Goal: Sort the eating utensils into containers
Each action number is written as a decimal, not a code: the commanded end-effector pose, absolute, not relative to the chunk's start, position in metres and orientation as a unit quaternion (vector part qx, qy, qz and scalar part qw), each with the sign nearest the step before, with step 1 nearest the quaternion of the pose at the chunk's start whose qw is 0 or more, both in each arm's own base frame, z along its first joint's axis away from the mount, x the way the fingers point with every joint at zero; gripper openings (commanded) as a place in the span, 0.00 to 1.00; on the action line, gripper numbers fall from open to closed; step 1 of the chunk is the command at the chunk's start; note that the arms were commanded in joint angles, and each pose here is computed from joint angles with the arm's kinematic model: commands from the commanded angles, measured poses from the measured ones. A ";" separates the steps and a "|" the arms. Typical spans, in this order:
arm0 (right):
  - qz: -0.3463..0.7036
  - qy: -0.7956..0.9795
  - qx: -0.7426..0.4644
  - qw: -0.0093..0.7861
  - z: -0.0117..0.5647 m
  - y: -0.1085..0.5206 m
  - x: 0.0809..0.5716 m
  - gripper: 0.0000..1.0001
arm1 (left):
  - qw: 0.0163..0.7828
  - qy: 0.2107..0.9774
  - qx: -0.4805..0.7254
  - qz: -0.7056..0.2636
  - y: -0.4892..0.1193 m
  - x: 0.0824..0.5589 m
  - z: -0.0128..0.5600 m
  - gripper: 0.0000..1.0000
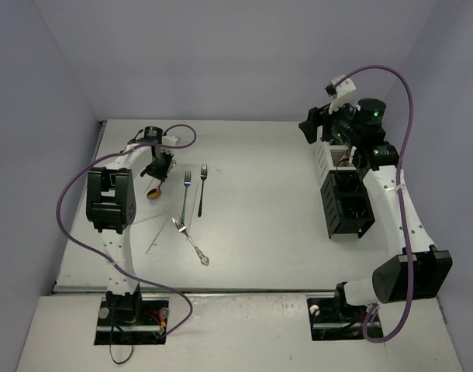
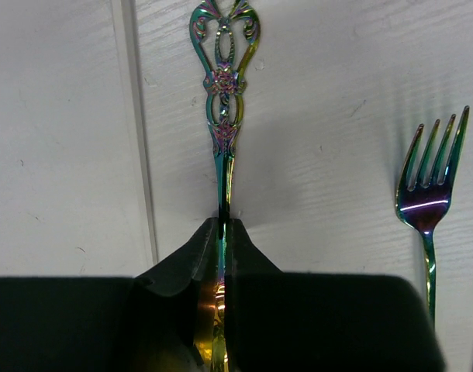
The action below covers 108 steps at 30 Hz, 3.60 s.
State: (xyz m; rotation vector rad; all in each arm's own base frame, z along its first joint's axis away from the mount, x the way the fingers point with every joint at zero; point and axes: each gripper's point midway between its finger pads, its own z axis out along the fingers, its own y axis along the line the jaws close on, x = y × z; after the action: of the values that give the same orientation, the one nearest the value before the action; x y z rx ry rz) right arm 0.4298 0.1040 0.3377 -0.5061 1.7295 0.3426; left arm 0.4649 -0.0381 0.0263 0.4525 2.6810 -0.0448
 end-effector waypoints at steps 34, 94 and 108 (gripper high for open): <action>-0.004 0.263 -0.818 0.512 0.244 0.380 0.217 0.44 | 0.143 0.855 0.197 -0.457 -0.246 0.281 0.232 0.00; 0.059 0.695 0.098 0.709 0.389 -0.051 0.446 0.00 | 0.486 0.844 0.054 -0.220 -0.064 0.410 0.263 0.94; 0.088 0.656 0.209 0.720 0.351 -0.111 0.503 0.00 | 0.467 0.862 0.062 -0.189 -0.054 0.413 0.230 0.94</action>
State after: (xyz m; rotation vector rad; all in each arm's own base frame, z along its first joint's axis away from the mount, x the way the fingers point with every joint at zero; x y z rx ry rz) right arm 0.4849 -0.1077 0.3106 0.4659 1.6374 0.1597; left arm 0.4015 -0.0567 0.2130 0.0975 2.1969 -0.5134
